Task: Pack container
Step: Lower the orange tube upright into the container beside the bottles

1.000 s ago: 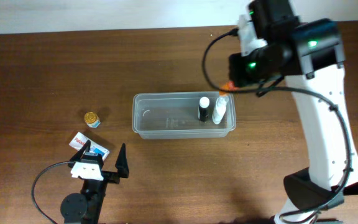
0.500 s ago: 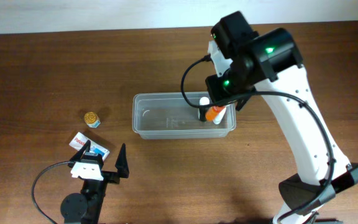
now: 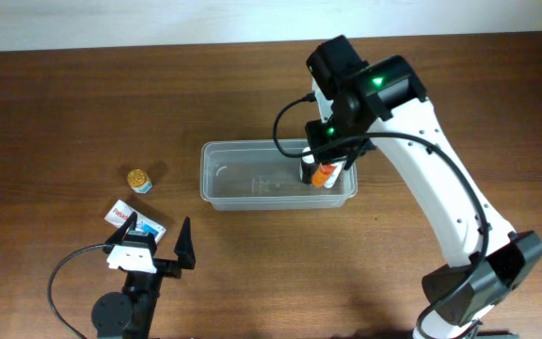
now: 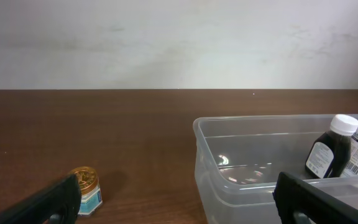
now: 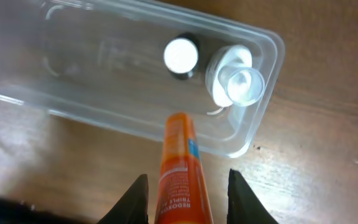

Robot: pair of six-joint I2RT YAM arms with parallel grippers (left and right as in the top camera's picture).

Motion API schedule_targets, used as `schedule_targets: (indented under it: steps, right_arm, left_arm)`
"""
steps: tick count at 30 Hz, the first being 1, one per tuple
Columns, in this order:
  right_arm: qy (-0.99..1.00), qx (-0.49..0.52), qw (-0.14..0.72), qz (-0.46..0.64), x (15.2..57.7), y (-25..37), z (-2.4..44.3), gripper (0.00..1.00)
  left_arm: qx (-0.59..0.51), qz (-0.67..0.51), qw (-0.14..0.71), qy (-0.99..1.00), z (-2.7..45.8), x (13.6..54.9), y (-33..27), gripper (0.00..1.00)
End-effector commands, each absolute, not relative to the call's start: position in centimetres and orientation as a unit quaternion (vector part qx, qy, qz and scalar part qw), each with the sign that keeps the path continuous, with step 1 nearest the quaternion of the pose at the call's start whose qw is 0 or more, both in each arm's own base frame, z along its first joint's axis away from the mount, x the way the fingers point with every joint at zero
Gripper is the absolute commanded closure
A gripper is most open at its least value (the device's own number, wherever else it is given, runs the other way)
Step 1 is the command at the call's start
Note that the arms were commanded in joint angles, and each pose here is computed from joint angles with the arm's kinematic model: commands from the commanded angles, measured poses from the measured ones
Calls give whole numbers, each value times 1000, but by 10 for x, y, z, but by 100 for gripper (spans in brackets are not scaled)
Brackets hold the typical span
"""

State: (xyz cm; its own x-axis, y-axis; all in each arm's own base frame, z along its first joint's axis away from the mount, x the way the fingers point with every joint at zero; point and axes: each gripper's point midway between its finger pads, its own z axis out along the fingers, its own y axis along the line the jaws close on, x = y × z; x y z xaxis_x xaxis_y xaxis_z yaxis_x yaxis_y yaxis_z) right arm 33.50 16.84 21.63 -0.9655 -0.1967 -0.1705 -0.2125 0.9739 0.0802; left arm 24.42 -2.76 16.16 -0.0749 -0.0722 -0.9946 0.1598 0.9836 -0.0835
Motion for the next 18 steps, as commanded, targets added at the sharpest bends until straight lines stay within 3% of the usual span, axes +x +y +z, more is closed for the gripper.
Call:
schedule_targets:
  steps: [1, 18]
  right_arm:
    - [994, -64, 89, 28, 336, 163, 211, 76]
    - [997, -10, 76, 5, 338, 156, 174, 76]
  left_arm:
    - [26, -83, 680, 728, 161, 244, -25, 1]
    - [25, -82, 680, 728, 161, 244, -25, 1]
